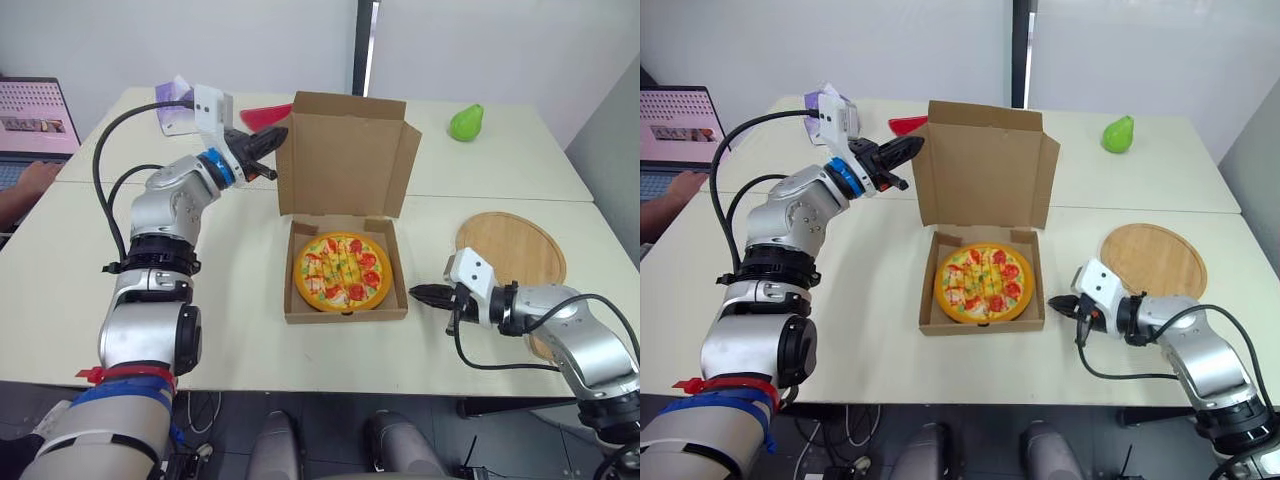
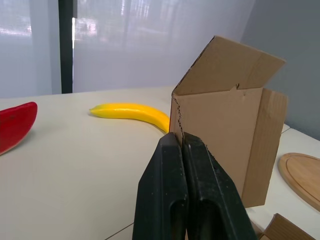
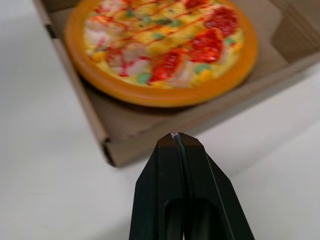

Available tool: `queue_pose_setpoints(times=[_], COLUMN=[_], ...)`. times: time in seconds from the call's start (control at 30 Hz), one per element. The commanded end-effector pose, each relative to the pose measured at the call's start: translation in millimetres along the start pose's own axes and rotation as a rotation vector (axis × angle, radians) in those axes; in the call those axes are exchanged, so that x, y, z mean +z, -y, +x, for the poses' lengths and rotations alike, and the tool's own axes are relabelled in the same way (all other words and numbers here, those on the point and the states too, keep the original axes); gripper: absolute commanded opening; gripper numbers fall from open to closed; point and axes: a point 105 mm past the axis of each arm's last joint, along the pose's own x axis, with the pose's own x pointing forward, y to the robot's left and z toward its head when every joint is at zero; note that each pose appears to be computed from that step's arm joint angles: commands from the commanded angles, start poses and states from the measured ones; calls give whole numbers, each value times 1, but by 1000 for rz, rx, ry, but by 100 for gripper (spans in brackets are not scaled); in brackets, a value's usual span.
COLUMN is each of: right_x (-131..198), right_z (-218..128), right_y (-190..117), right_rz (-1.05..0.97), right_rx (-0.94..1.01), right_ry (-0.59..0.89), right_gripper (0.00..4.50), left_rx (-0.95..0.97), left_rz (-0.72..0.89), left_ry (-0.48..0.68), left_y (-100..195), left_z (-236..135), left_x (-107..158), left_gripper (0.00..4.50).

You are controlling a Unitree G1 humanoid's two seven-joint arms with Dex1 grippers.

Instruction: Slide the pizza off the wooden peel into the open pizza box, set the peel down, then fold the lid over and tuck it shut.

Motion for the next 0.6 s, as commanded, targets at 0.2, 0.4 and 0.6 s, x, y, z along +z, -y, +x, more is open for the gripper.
queue_pose_setpoints(times=[0.2,0.4,0.6], right_x=[80,114,138], right_z=[-19,-5,7], right_y=[83,105,133], right_rz=[37,82,141], right_rx=[-374,-439,-453], right_ry=[292,366,380], right_gripper=[125,330,447], left_rx=[16,4,-10], left_rz=[99,121,128], left_ry=[125,158,165], left_y=[1,10,14], left_z=[0,2,1], left_x=[38,44,44], left_gripper=[0,0,0])
